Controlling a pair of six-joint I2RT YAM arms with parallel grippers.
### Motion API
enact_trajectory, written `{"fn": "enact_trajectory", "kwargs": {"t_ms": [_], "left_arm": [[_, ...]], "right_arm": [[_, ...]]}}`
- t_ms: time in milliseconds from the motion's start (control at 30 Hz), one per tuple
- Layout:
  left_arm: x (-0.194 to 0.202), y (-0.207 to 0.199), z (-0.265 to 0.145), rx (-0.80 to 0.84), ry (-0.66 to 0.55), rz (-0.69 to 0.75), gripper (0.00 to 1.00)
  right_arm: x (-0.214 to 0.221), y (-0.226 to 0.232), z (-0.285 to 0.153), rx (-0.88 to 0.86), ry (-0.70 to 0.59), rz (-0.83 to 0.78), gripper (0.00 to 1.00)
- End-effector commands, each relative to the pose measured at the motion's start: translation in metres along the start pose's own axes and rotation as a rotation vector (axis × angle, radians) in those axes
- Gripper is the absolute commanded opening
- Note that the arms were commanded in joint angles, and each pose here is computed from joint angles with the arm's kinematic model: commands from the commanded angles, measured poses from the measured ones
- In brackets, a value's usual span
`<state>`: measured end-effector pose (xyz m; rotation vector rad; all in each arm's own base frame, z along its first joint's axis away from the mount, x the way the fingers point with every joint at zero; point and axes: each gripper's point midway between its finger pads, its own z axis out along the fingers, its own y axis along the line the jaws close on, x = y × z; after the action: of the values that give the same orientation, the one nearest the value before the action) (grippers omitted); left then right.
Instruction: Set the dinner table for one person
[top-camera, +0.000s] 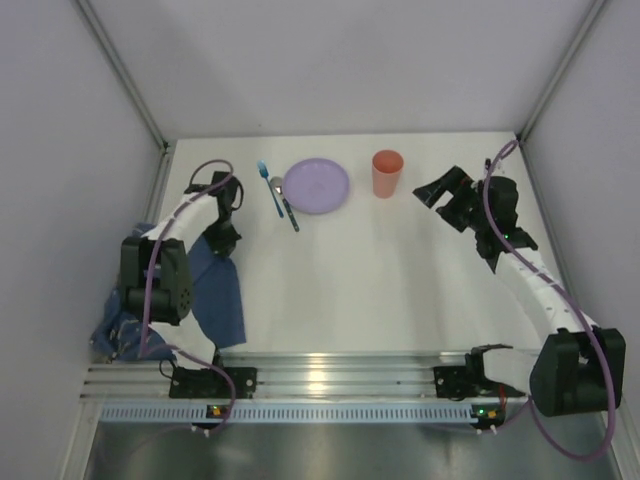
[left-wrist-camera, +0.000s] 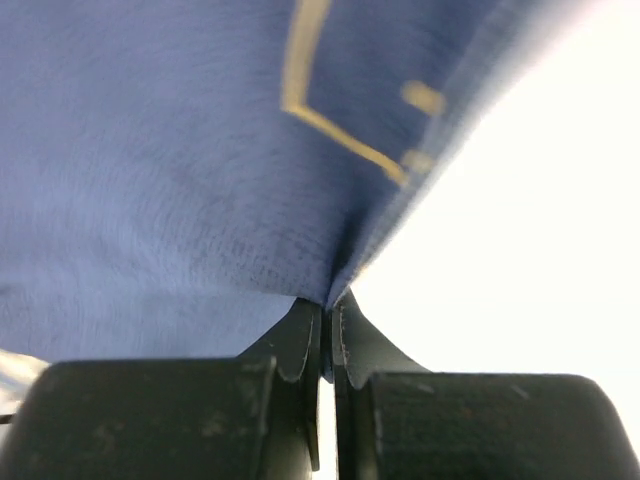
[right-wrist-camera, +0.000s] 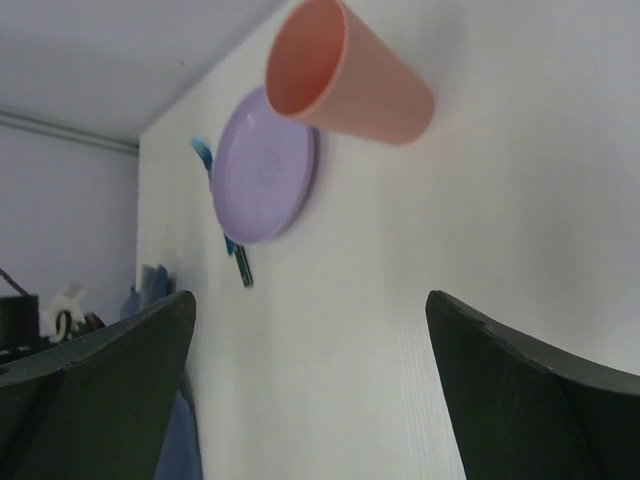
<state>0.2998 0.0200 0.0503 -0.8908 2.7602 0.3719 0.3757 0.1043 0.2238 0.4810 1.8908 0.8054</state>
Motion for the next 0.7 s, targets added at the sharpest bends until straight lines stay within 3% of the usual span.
{"fn": "enact_trajectory", "kwargs": {"t_ms": [0, 233, 367, 667], "left_arm": [[0.014, -0.062, -0.063, 0.135, -0.032, -0.024, 0.0], [0.068, -0.186, -0.153, 0.377, -0.071, 0.084, 0.0], [0.116, -0.227, -0.166, 0.426, -0.003, 0.165, 0.0], [0.185, -0.294, -0.192, 0.575, 0.1, 0.269, 0.0]], "right_arm": [[-0.001, 0.036, -0.031, -0.015, 0.106, 0.023, 1.0], [0.003, 0.016, -0.064, 0.166, 0.148, -0.062, 1.0], [0.001, 0.009, -0.074, 0.22, 0.152, -0.096, 1.0], [-0.004, 0.01, -0.081, 0.256, 0.148, -0.147, 1.0]]}}
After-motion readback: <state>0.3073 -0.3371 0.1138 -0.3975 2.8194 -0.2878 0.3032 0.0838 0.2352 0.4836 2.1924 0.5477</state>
